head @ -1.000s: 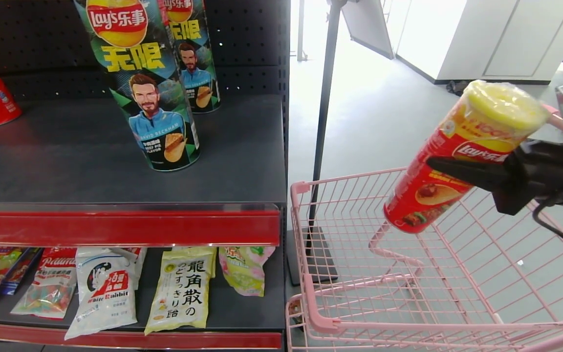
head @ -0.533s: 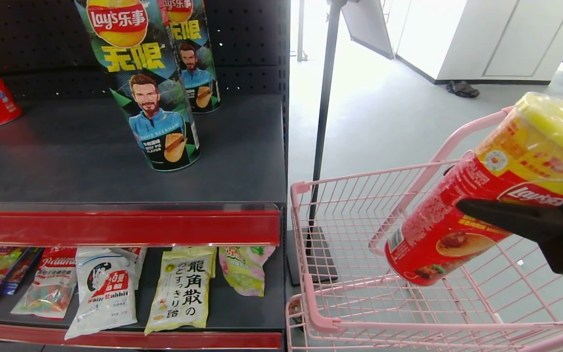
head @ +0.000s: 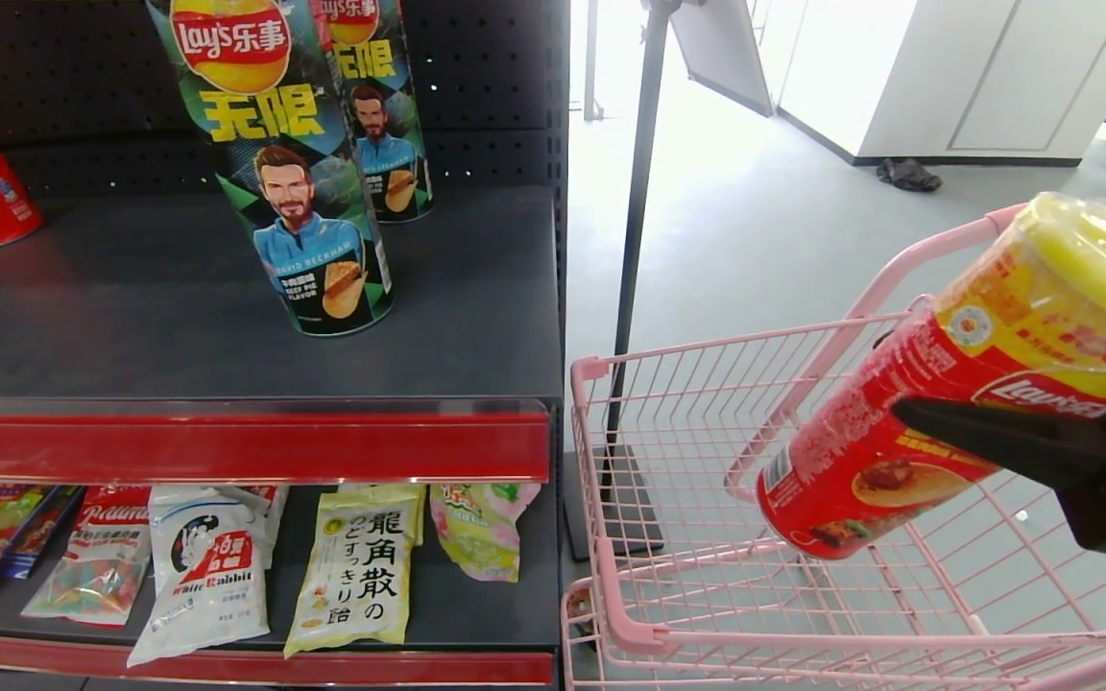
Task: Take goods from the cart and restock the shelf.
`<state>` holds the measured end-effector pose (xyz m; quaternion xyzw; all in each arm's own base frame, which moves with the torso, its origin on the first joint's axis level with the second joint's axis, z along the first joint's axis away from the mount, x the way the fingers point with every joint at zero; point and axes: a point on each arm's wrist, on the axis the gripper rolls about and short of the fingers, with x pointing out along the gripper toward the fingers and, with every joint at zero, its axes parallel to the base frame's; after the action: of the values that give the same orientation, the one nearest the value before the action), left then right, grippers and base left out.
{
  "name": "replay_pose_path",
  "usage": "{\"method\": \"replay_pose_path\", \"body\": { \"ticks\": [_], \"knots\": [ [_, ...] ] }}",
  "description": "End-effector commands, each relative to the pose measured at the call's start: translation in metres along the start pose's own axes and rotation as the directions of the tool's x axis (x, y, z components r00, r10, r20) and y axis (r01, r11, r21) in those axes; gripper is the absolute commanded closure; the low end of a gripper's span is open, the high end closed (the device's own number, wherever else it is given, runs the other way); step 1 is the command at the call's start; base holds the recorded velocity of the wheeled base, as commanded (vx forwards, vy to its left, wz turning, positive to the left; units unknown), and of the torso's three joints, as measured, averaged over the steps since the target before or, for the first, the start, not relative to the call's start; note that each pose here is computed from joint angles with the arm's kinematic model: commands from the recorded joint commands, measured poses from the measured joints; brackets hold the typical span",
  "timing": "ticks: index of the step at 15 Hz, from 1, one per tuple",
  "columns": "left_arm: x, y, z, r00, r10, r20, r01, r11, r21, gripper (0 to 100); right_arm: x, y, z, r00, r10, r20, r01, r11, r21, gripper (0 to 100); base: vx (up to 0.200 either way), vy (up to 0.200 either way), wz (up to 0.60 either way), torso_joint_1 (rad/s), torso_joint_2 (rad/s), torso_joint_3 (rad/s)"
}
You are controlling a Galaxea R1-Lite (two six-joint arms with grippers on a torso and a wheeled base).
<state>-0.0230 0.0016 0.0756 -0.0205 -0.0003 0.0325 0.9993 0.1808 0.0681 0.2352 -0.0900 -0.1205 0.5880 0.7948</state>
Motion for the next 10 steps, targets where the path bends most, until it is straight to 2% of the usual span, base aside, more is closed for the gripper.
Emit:
{"method": "replay_pose_path", "body": {
  "ticks": [1,2,8,10],
  "knots": [
    [0.000,0.000,0.000,1.000,0.001,-0.001,-0.001,1.000,0.000,0,0.007,-0.003,-0.004,0.999,-0.043,-0.010,0.043,0.999,0.015,100,0.000,0.000,0.00,0.000,0.00,0.000],
    [0.000,0.000,0.000,1.000,0.001,-0.001,-0.001,1.000,0.000,0,0.014,0.003,0.000,1.000,-0.017,0.007,0.017,1.000,0.017,100,0.000,0.000,0.00,0.000,0.00,0.000],
    [0.000,0.000,0.000,1.000,0.001,-0.001,-0.001,1.000,0.000,0,0.016,0.007,-0.011,0.999,-0.026,-0.023,0.028,0.997,0.071,100,0.000,0.000,0.00,0.000,0.00,0.000],
    [0.000,0.000,0.000,1.000,0.001,-0.001,-0.001,1.000,0.000,0,0.016,0.006,-0.012,0.999,-0.030,-0.026,0.032,0.997,0.073,100,0.000,0.000,0.00,0.068,-0.21,-0.132]
  ]
}}
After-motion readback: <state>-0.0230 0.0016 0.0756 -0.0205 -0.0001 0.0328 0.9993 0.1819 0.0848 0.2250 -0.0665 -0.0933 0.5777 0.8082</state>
